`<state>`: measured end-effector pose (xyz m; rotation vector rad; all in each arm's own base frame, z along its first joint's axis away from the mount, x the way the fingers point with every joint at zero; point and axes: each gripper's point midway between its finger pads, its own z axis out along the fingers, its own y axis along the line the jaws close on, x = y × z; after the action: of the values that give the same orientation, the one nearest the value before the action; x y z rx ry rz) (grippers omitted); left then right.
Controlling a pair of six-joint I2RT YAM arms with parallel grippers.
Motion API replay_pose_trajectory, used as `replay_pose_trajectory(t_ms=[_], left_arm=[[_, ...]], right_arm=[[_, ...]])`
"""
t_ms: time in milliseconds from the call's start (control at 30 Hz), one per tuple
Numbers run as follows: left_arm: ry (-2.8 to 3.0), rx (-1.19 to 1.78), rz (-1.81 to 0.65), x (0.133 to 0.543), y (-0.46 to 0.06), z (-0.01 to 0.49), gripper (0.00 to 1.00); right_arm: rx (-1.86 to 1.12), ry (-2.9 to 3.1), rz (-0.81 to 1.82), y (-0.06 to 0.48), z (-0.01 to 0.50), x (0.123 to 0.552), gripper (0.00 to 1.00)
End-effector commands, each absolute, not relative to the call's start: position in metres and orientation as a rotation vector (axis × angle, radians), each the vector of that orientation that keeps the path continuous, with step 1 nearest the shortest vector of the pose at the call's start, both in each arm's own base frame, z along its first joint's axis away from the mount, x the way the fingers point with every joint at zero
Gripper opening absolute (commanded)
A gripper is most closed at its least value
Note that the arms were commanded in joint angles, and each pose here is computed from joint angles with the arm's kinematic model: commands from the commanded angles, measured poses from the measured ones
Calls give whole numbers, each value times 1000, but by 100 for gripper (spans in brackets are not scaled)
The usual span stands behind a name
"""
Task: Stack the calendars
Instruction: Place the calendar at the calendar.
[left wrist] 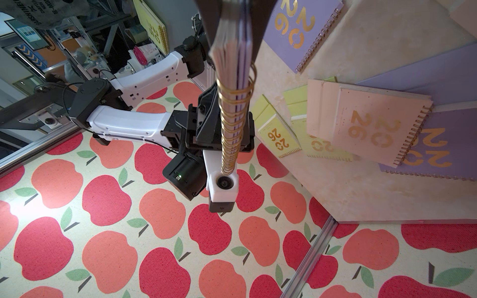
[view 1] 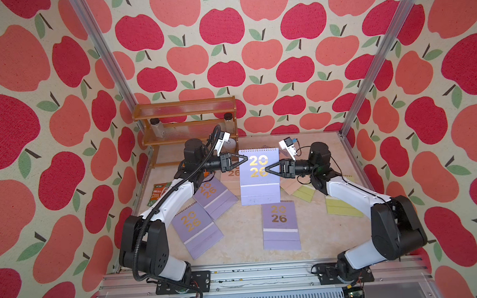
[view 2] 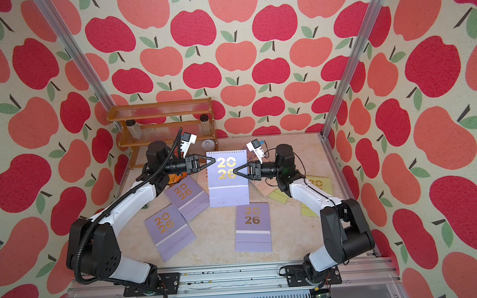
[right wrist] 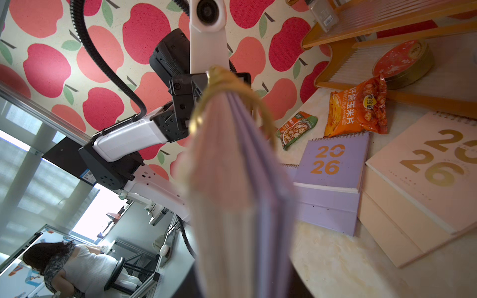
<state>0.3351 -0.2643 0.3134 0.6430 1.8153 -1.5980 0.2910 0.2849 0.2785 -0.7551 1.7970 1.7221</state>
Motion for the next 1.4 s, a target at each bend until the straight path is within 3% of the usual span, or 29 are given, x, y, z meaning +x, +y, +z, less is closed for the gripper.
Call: replay_pose_trajectory(t_ms=[0,267,667,767,867,1100,1233,1267,1367], left_arm=[[1740,750,-1605,330,-268,334,0],[1740,729,-1598,336,-270,332,0],[1727,711,-1592,345,-271,335,0],[1726,704,-1598,346,-272,334,0],[1728,699,-1598,347,-271,333,0],[1743,677,-1594,349,-271,325,1],[1754,677,-1608,350,-273,320,20],[1760,678,-1613,350,-274,319,29],[1773,677,-1621,352,-272,316,67]], right_arm=[[-755,1770,1656,263,294,296,47],[-827,1735,1682,255,305,289,51],[-862,1727,1731,269,291,272,47],[-853,1734,1741,272,288,271,40],[-847,1727,1743,273,288,271,26],[-850,1733,1761,276,285,268,10],[-832,1759,1771,277,282,269,0],[-815,1778,1770,277,281,271,0],[-733,1921,1769,274,263,275,0]])
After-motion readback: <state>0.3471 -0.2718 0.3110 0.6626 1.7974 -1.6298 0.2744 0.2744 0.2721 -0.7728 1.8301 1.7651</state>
